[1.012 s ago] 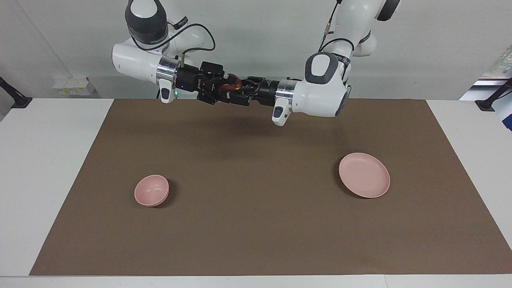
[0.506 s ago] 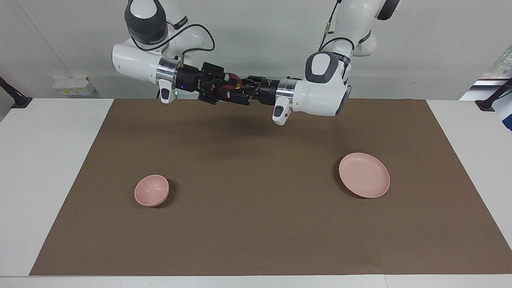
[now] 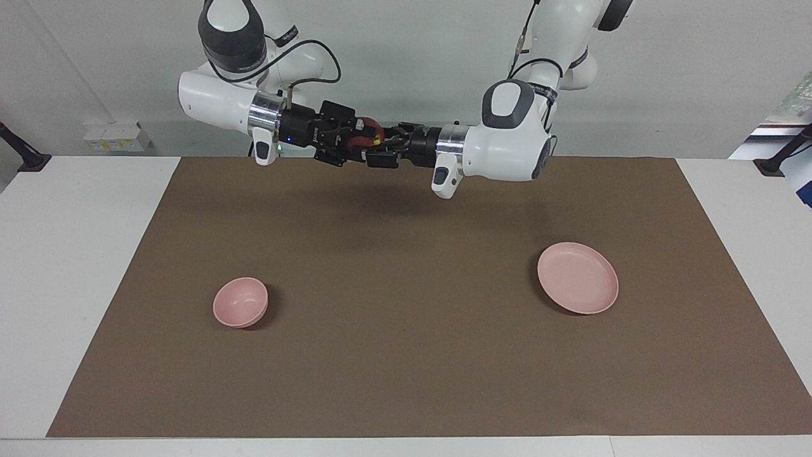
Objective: Move apple from plate to bowl
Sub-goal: 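Open the left gripper and pull it back from the apple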
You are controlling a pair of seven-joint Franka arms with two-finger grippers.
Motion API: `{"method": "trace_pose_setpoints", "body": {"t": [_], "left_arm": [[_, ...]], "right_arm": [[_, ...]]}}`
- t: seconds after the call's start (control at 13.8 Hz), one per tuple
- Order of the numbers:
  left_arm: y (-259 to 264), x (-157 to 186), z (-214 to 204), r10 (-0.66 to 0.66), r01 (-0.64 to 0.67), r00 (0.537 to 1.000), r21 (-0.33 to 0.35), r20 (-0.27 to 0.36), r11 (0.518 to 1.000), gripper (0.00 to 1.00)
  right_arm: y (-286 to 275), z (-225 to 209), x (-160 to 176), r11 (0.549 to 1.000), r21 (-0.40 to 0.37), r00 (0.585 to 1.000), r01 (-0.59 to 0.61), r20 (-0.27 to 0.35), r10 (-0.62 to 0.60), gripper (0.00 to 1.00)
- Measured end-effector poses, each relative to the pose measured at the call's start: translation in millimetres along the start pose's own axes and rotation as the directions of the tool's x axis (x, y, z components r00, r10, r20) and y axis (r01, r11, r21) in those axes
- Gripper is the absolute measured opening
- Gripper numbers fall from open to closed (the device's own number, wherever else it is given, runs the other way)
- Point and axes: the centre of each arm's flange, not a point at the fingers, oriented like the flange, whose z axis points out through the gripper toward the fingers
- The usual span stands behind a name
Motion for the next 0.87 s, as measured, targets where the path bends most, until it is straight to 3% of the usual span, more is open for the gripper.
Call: {"method": "trace_pose_setpoints", "body": {"t": [0.22,0.43,0.65,0.87], "left_arm": [[-3.3,18.0,-13.9,0.046,-0.036,0.985,0.058,-0.165,0.998,1.00],[-3.8,35.4,-28.9,0.113,-0.077,0.931,0.115,-0.346,0.990,1.00],[-7.3,54.9,-55.6,0.168,-0.082,0.857,0.193,-0.486,0.978,1.00],[-11.7,72.1,-86.7,0.229,-0.068,0.762,0.276,-0.606,0.959,1.00]], "right_arm": [[3.2,-3.1,1.1,1.000,-0.022,1.000,0.005,-0.002,-0.005,0.82],[12.8,-9.4,4.0,0.994,-0.106,1.000,0.028,0.002,-0.028,0.82],[35.1,-24.1,19.9,0.956,-0.289,0.997,0.047,-0.052,-0.065,0.82],[50.6,-35.8,41.6,0.874,-0.480,0.986,0.070,-0.100,-0.133,0.81]]}}
